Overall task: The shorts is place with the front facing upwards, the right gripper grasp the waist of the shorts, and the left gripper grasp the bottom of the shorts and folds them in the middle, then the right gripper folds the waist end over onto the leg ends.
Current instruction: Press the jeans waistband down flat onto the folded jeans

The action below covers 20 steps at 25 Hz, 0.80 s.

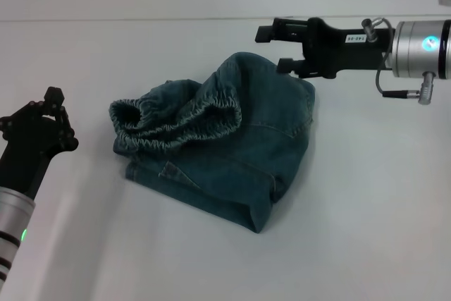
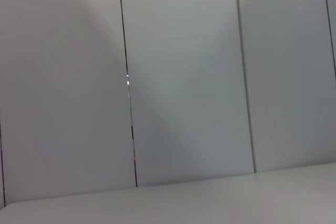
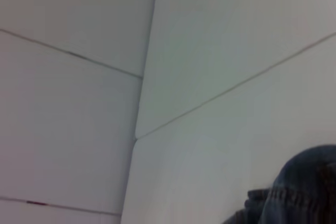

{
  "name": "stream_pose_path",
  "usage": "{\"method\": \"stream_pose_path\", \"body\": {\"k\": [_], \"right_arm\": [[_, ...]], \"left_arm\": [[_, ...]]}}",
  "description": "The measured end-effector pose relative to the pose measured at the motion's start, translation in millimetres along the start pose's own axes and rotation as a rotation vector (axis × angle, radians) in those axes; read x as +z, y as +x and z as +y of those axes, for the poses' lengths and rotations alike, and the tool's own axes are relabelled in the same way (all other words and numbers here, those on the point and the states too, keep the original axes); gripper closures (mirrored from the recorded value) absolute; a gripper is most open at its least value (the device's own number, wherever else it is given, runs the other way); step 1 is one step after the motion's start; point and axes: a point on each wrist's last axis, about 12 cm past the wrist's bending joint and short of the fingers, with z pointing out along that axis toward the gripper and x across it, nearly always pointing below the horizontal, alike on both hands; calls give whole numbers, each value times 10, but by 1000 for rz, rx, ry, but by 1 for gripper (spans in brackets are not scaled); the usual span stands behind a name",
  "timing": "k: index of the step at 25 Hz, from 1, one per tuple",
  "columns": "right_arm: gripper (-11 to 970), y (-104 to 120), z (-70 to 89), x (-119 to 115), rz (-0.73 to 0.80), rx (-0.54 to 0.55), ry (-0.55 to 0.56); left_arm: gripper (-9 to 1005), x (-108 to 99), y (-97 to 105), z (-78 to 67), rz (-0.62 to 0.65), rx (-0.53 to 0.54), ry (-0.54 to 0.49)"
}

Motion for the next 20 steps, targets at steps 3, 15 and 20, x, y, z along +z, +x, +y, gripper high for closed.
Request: {"method": "stream_pose_path", "body": {"k": [3,15,20], "right_arm": [[32,59,-11,28,23,24,-10],[32,263,8,301,122,73,2],[32,336,-20,369,145,82,33]], "left_arm": [[981,0,0,0,0,0,0],[982,17,-8,-9,-4,-1,3],[982,30,-14,-13,-7,-1,6]]}}
